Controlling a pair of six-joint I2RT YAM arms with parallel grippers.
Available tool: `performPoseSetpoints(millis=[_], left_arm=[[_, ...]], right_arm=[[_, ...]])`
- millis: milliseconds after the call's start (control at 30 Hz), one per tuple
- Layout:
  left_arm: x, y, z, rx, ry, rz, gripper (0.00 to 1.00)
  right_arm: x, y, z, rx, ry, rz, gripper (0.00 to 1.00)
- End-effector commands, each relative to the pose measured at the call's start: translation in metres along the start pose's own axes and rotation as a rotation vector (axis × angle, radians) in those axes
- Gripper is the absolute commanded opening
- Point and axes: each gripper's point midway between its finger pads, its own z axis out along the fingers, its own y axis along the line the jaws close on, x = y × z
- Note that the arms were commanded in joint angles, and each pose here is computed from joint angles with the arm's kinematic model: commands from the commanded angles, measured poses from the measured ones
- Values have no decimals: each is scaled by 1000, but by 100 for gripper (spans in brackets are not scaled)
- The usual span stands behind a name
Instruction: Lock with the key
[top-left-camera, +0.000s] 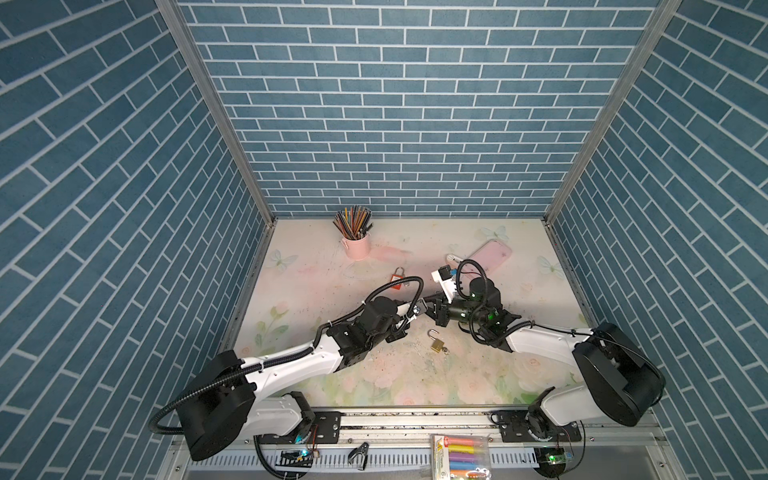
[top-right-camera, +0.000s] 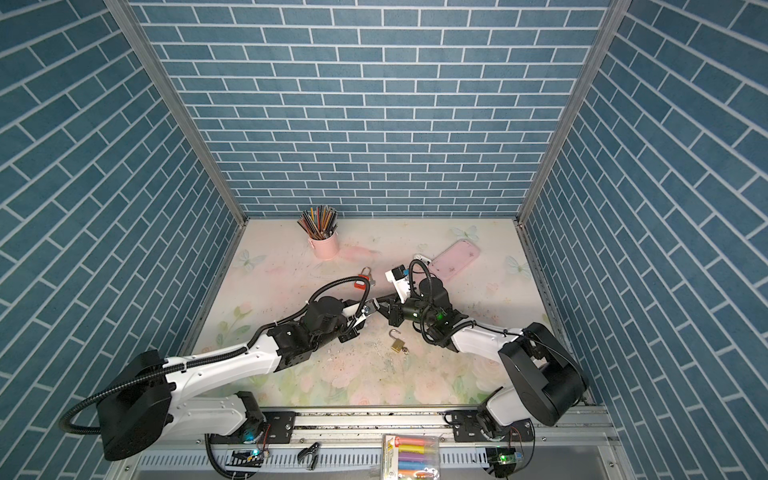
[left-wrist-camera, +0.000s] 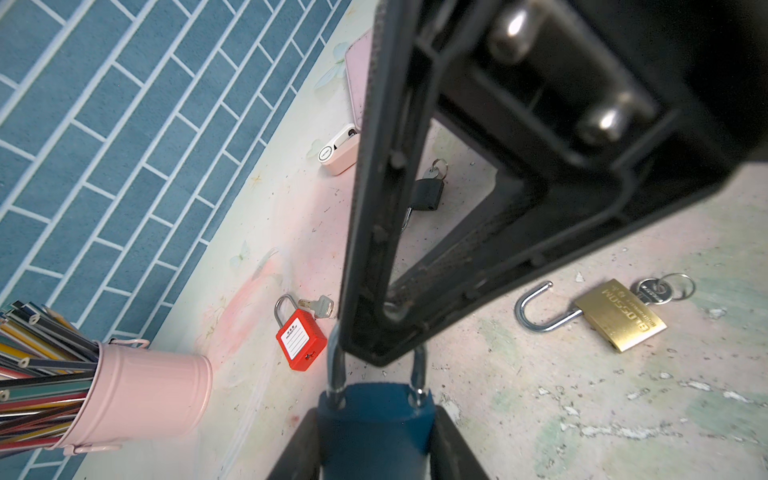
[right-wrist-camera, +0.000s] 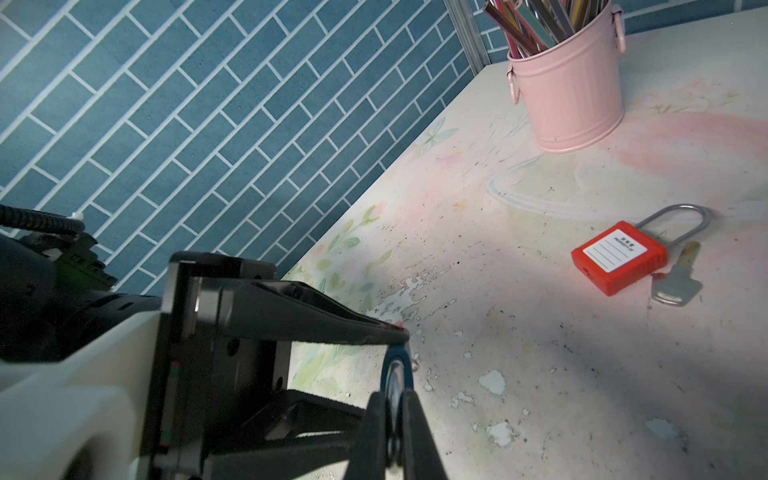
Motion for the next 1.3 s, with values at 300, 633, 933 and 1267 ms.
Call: performPoseSetpoints(millis=[300, 633, 933, 1267], left_arm=[[-210, 100, -107, -222, -803, -117, 0], [-218, 105, -111, -228, -847, -112, 0], [-219, 110, -112, -243, -877, -129, 0], [-183, 96, -94, -214, -770, -169, 0]], right_arm=[[128, 4, 10, -54, 386, 236, 0], [146, 7, 13, -60, 404, 254, 0], [158, 7, 18, -64, 432, 272, 0], [137, 5, 16, -34, 400, 238, 0]])
